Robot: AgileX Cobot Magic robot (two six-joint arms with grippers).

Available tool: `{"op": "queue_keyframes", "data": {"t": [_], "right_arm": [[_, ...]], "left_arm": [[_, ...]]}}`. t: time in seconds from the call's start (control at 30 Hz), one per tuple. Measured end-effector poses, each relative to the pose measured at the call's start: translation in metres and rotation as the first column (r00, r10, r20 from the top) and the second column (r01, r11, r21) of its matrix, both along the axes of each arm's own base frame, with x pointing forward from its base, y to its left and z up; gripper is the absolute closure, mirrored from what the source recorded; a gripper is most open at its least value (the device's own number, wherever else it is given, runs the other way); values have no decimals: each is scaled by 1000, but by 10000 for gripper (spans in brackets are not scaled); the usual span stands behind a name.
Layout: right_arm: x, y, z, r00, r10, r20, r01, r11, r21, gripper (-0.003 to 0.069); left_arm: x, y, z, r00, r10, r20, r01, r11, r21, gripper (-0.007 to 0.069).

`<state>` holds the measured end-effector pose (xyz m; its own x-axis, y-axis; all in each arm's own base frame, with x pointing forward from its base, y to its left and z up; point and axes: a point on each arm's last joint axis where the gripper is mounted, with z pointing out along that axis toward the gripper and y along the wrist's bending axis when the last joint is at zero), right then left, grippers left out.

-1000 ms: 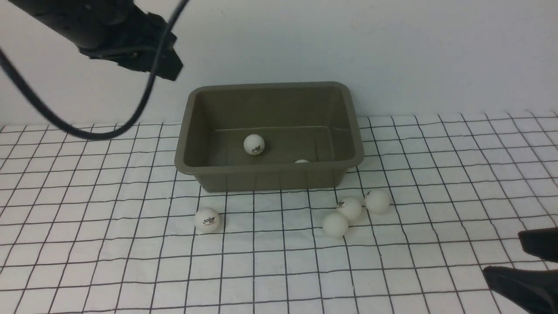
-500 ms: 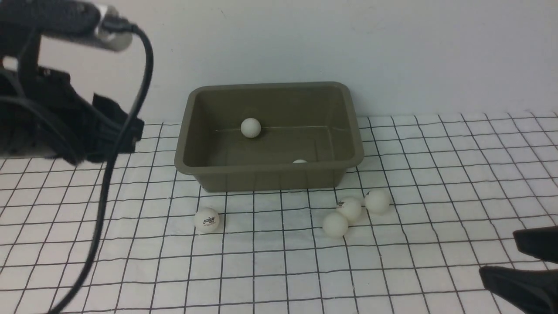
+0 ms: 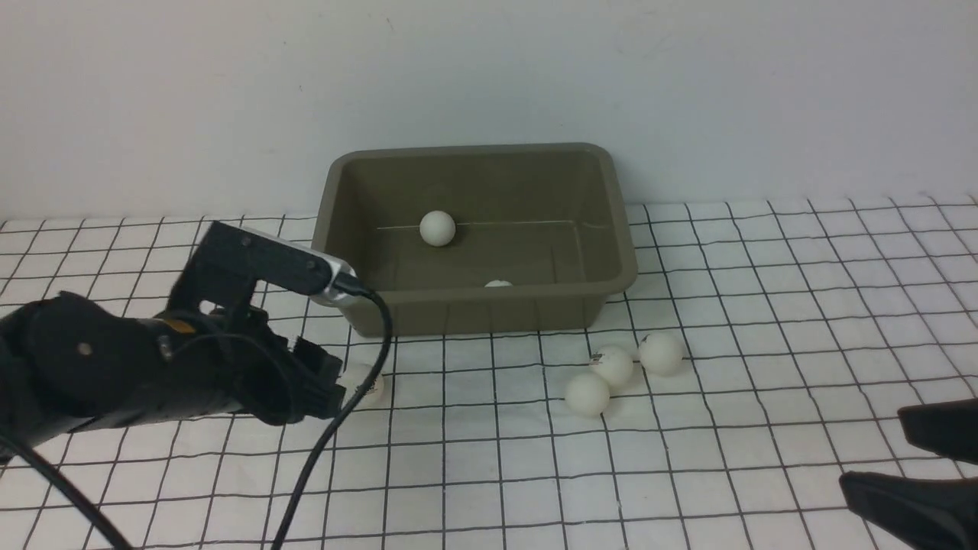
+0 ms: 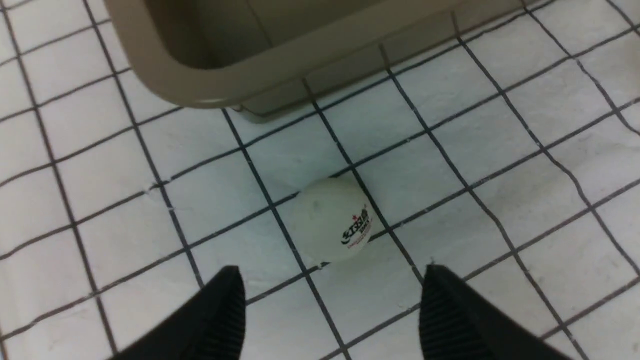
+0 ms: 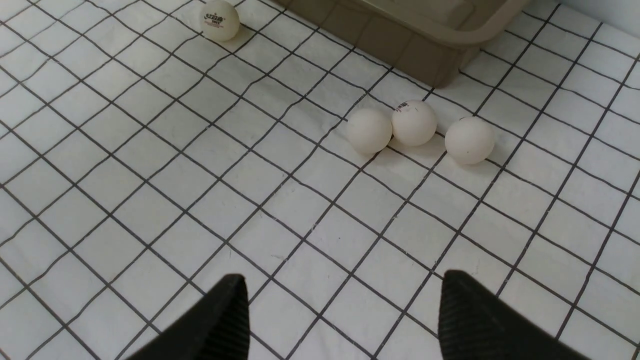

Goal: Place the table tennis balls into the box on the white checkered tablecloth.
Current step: 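Reach for and grasp a ping pong ball on the table beside the basket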

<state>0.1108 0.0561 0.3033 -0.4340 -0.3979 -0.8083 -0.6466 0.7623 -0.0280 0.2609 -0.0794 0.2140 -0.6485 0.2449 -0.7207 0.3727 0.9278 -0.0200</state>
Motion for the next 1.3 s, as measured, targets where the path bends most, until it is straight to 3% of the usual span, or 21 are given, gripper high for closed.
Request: {"op": "queue_keyframes", "data": {"t": [0.1, 0.2, 0.8, 0.9, 1.07, 1.3], "right_arm": [[-1, 0, 0, 1000, 6, -7, -6, 1000, -2, 198], [-1, 0, -1, 1000, 6, -8, -6, 1000, -2, 198], [-1, 0, -1, 1000, 9, -11, -9, 1000, -3, 198], [-1, 0, -1, 1000, 11, -14, -11, 1000, -4, 198], [-1, 0, -1, 1000, 12, -16, -13, 1000, -4, 198], [-1, 0, -1, 1000, 12, -16, -13, 1000, -4, 198]], "left_arm": [[11, -4, -16, 999, 9, -35, -8, 1000, 5, 131], [17, -6, -25, 998, 22, -52, -22, 1000, 9, 91], [55, -25, -60, 992, 18, -123, -14, 1000, 27, 83], [59, -27, -68, 989, 34, -147, -32, 999, 18, 102], [60, -28, -80, 981, 55, -188, -54, 998, 10, 272], [54, -34, -57, 986, 18, -166, -25, 999, -39, 279]]}}
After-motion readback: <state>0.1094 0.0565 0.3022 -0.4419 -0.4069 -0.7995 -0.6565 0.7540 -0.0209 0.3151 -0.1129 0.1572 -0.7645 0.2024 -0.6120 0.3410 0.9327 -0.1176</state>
